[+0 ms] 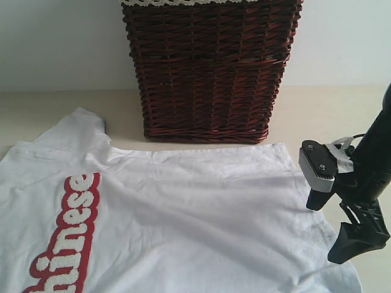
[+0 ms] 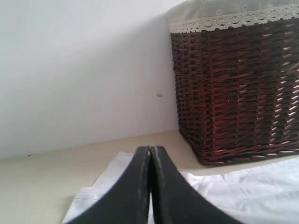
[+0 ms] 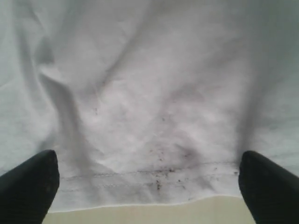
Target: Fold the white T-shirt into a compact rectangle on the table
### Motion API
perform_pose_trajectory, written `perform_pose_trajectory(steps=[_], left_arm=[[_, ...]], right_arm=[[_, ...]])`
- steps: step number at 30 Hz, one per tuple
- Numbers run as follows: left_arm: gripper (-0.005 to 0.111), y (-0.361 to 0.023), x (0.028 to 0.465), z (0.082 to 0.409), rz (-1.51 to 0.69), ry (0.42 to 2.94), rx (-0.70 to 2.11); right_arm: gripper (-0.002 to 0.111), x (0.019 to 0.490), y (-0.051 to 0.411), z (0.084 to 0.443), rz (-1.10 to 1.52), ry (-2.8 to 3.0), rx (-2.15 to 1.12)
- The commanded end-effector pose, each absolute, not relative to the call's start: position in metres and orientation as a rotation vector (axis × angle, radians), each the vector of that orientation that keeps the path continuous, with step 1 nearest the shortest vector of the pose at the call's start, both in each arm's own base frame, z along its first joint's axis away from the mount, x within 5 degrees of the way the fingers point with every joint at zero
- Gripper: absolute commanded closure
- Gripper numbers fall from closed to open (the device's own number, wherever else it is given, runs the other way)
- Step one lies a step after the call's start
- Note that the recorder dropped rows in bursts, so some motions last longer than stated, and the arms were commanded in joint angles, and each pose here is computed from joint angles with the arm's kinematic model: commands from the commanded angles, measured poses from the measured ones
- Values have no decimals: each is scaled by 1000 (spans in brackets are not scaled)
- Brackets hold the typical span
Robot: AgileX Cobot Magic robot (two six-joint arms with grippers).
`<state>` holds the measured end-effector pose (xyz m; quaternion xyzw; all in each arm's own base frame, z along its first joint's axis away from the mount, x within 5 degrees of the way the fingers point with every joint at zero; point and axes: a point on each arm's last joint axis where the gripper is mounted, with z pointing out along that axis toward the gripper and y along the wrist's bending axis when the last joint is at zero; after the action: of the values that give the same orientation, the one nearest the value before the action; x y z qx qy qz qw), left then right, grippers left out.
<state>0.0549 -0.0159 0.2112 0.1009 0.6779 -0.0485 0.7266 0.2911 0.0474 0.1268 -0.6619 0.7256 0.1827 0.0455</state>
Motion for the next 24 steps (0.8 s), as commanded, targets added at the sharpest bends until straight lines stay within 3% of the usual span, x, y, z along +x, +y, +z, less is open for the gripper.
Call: perform_pose_trajectory(steps=[1, 8, 15, 24], left_arm=[[104, -16, 54, 211, -115, 1489, 220], [104, -16, 54, 211, -115, 1489, 220], [104, -16, 54, 211, -115, 1489, 220], [104, -16, 54, 211, -115, 1489, 220]], right_arm=[[6, 297, 46, 128, 441, 2207, -1975], [6, 291, 71, 126, 324, 2037, -2266], [6, 288, 64, 100, 225, 2120, -2334], [6, 278, 63, 94, 270, 2147, -2338]])
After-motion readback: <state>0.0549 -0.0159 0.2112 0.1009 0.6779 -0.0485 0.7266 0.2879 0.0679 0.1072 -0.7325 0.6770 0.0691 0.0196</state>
